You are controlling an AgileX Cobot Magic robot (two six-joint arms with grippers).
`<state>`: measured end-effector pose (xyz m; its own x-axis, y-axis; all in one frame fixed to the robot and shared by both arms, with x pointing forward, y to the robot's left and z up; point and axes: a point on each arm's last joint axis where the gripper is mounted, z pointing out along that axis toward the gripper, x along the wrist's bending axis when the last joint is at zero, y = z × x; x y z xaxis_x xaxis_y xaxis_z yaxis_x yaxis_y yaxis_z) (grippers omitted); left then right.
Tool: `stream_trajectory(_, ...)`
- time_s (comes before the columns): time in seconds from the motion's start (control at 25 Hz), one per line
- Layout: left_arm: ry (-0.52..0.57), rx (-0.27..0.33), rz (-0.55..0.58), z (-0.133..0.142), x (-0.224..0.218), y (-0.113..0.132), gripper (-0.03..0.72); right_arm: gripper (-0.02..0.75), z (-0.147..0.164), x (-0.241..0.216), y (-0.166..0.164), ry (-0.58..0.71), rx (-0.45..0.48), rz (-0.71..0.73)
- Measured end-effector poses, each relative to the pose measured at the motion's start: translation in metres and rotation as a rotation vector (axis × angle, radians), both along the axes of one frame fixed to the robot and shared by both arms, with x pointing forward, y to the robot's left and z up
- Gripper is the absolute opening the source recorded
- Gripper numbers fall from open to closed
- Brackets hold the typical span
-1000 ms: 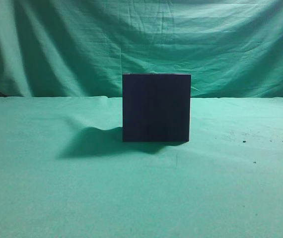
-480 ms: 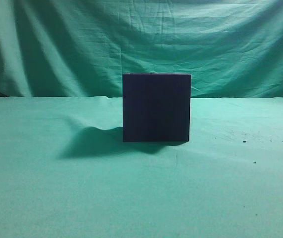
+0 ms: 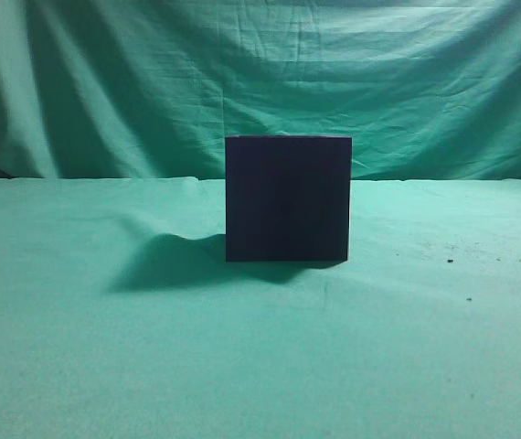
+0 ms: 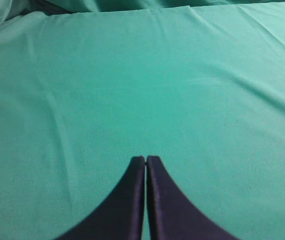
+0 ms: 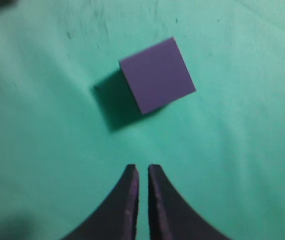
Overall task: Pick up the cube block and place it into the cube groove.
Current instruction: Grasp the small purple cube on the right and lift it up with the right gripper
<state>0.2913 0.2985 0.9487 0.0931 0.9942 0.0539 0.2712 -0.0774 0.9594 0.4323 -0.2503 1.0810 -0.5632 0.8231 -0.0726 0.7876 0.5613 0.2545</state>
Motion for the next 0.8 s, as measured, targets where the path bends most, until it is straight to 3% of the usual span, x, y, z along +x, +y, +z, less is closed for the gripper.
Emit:
stream_trajectory(0.12, 0.000, 0.000, 0.000, 0.000, 0.000, 0.000, 0.000, 0.049, -0.007, 0.022, 0.015, 0.045, -0.097, 0.088)
stream_trajectory(0.28, 0.000, 0.000, 0.000, 0.000, 0.000, 0.000, 0.000, 0.049, -0.018, 0.044, 0.029, 0.094, -0.113, 0.120)
stream_trajectory(0.48, 0.000, 0.000, 0.000, 0.000, 0.000, 0.000, 0.000, 0.270, -0.043, 0.060, 0.035, 0.170, -0.134, 0.124)
stream_trajectory(0.68, 0.000, 0.000, 0.000, 0.000, 0.000, 0.000, 0.000, 0.554, -0.055, 0.068, 0.038, 0.189, -0.141, 0.135)
stream_trajectory(0.8, 0.000, 0.000, 0.000, 0.000, 0.000, 0.000, 0.000, 0.568, -0.055, 0.072, 0.039, 0.150, -0.139, 0.142)
